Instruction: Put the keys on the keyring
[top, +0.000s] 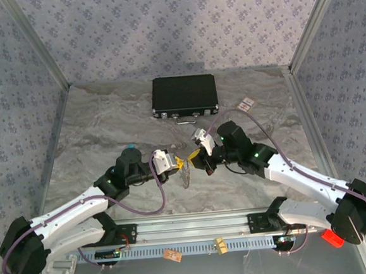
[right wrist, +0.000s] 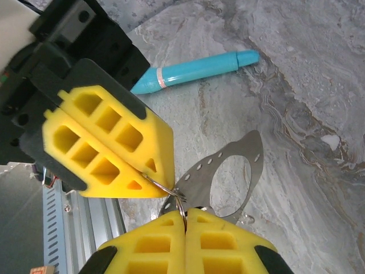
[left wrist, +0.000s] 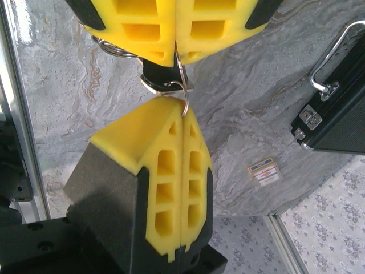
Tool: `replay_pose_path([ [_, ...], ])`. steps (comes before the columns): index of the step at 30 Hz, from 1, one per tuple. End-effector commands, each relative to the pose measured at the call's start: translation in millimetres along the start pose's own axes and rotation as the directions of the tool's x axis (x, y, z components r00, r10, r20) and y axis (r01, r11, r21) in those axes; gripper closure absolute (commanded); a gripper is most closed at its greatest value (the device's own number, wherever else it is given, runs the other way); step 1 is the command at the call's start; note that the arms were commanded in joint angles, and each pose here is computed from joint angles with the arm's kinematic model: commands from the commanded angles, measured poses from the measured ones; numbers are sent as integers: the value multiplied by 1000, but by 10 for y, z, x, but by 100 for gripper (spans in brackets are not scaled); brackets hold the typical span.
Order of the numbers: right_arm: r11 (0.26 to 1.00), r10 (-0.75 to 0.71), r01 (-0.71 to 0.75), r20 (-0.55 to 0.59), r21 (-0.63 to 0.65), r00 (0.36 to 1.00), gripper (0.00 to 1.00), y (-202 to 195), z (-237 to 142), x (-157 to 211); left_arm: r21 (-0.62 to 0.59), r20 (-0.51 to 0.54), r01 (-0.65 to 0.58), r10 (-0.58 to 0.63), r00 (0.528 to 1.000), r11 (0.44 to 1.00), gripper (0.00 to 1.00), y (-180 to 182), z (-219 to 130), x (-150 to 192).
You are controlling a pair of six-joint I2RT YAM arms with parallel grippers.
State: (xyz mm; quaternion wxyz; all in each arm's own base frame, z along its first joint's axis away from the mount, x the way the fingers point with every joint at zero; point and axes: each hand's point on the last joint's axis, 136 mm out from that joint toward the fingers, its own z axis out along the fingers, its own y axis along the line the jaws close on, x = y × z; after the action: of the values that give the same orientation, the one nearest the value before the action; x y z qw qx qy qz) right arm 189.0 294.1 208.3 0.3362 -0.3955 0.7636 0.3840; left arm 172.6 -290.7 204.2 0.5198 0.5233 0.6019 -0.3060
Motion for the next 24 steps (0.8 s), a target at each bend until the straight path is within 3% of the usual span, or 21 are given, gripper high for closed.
replay_pose_path([
  [1, 997, 50, -50, 6, 51, 999, 100, -126, 14, -81, 17, 90, -65, 63, 994, 998, 100, -39, -33, -242],
  [8, 989, 136, -136, 1, 54, 991, 100, -216, 53, -77, -14, 60, -82, 83, 995, 997, 100, 15, 15, -184],
  [13, 998, 61, -61, 5, 24, 998, 100, -144, -26, -58, -58, 54, -29, 32, 998, 998, 100, 107, 43, -171],
  [16, 995, -87, 86, 3, 57, 996, 100, -107, -108, -13, -87, 72, 110, -104, 992, 990, 100, 185, 59, -198],
  [19, 945, -294, 294, -27, 141, 956, 100, -154, -152, 53, -109, 85, 265, -256, 963, 958, 100, 269, 42, -253],
  [24, 845, -505, 500, -21, 188, 863, 100, -118, -201, -2, -110, 82, 521, -515, 853, 846, 100, 367, -24, -253],
])
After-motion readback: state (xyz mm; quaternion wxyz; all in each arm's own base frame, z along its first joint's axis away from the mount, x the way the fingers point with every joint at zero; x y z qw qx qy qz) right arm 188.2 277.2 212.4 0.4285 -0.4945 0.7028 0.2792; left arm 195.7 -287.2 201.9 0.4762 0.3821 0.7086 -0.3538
